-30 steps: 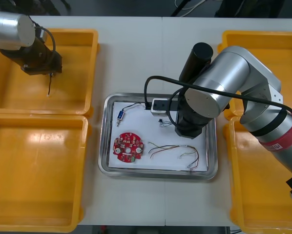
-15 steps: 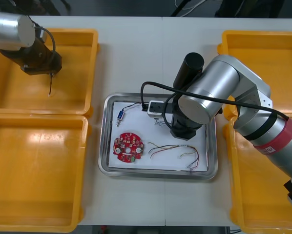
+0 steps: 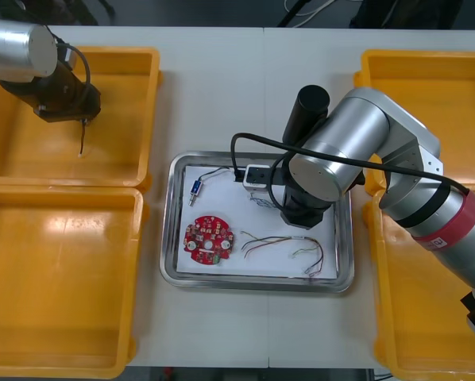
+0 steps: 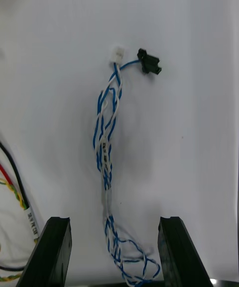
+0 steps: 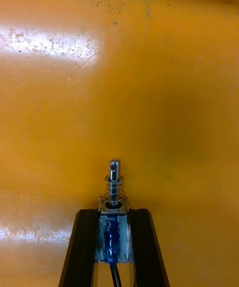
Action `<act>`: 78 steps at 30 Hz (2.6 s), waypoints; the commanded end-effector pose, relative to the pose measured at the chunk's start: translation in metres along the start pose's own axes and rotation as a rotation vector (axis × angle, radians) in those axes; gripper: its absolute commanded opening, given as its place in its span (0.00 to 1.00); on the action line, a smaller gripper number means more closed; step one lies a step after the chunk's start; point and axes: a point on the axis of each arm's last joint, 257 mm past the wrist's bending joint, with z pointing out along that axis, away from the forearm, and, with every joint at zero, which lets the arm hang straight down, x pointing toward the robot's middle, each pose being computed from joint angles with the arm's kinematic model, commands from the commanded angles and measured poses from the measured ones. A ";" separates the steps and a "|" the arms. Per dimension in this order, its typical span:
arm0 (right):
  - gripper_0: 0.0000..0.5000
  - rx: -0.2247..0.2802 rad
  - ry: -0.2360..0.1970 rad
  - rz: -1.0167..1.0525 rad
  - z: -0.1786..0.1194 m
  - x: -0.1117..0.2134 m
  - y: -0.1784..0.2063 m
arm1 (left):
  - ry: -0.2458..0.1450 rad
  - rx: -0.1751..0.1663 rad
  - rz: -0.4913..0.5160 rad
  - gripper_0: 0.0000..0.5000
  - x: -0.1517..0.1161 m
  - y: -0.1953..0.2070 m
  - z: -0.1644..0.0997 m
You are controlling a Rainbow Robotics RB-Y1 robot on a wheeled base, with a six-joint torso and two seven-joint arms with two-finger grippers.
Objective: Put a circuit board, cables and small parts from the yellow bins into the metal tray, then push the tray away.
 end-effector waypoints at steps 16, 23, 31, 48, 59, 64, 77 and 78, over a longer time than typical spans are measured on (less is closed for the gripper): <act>1.00 0.122 -0.152 0.062 -0.118 -0.028 -0.028 | 0.051 0.035 -0.006 0.00 -0.020 -0.002 -0.092; 1.00 0.157 -0.211 0.121 -0.142 -0.016 -0.034 | 0.051 0.032 -0.021 0.00 -0.017 -0.028 -0.115; 1.00 0.171 -0.259 0.357 -0.167 0.026 -0.033 | 0.066 0.072 0.018 0.00 0.007 -0.098 -0.152; 1.00 0.155 -0.279 0.833 -0.187 0.104 -0.048 | 0.048 0.137 0.096 0.00 0.079 -0.244 -0.160; 1.00 0.124 -0.256 1.152 -0.185 0.157 -0.041 | 0.069 0.138 0.168 0.00 0.135 -0.292 -0.134; 1.00 0.091 -0.257 1.287 -0.184 0.175 -0.034 | 0.066 0.139 0.185 0.00 0.155 -0.305 -0.120; 1.00 0.153 -0.145 1.422 -0.167 0.228 -0.020 | 0.064 0.152 0.225 0.00 0.197 -0.310 -0.080; 1.00 0.155 -0.139 1.426 -0.166 0.230 -0.020 | 0.063 0.153 0.224 0.00 0.197 -0.309 -0.079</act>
